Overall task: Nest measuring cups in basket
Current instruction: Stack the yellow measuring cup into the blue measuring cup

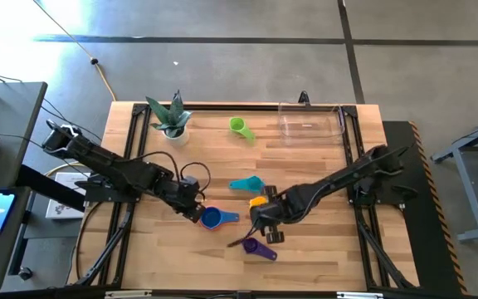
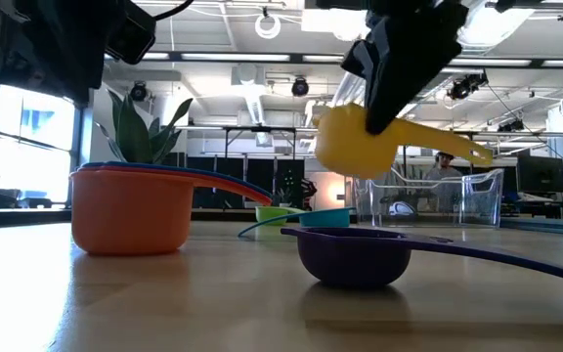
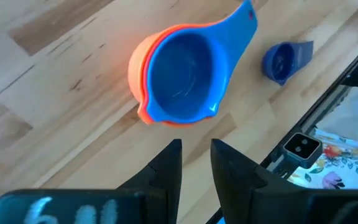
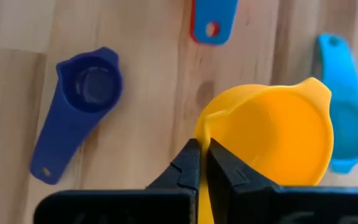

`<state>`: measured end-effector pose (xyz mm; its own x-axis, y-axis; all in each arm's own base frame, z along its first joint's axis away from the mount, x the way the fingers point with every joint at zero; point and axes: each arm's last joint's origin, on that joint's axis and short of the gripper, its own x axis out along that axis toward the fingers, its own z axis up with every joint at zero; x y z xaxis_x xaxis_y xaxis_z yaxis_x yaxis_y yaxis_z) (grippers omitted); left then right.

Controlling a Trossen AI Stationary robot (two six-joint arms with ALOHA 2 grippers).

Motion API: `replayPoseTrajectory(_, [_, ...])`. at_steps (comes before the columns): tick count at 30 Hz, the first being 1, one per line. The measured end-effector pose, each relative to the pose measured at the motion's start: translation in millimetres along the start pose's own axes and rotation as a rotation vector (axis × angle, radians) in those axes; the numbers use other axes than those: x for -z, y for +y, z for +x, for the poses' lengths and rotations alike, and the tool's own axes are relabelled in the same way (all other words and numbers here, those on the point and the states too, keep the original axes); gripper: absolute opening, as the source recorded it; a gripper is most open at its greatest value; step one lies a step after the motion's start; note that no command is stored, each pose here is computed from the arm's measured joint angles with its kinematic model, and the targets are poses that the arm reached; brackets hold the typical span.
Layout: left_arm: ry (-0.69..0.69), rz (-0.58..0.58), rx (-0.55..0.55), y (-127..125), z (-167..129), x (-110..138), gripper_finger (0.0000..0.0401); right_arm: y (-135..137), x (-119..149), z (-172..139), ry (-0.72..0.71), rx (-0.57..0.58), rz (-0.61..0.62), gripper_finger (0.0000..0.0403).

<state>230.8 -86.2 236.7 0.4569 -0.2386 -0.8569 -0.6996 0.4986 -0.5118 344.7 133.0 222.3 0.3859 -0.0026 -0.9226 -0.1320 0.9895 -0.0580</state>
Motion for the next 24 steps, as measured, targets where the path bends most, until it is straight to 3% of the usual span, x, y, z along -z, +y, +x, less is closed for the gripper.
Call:
replayPoseTrajectory(13, [-0.039, 0.081, 0.071, -5, -1, -12, 0.0076, 13, 16, 35, 0.215, -0.027, 0.062, 0.0000])
replayPoseTrajectory(24, [-0.068, 0.118, 0.147, -12, -2, -16, 0.0076, 15, 17, 39, 0.249, -0.101, 0.067, 0.0009])
